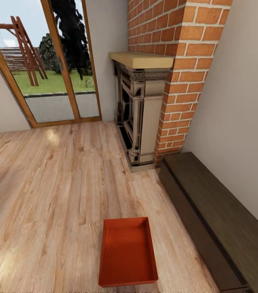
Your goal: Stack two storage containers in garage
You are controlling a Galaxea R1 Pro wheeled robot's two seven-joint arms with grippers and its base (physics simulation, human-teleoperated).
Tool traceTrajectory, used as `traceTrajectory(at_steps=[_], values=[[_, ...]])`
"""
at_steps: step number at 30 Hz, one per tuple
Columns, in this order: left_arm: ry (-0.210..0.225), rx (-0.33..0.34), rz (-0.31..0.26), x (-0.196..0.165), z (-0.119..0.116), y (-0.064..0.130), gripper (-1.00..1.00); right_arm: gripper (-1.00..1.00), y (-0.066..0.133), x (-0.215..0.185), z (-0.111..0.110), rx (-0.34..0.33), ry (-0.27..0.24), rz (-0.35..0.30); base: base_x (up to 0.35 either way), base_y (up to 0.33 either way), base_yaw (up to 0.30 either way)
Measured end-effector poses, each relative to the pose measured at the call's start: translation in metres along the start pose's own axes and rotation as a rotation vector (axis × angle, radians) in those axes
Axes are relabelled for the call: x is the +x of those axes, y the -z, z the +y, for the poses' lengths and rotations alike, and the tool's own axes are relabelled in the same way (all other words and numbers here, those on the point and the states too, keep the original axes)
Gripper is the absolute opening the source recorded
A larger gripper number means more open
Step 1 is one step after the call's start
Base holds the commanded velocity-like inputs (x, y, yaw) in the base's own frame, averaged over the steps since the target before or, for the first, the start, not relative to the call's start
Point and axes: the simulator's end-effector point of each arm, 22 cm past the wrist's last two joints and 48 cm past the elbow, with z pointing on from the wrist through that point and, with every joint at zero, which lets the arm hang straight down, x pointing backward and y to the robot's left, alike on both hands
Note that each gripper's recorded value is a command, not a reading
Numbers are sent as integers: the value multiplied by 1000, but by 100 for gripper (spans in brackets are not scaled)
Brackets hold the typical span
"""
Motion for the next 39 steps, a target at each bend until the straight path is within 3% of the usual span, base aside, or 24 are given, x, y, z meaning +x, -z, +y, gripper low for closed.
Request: traceTrajectory(at_steps=[39], values=[[-11, -13, 60, 24, 5, -3, 100, 100, 1, 24, 0, 0, 5, 62, 0, 0, 0]])
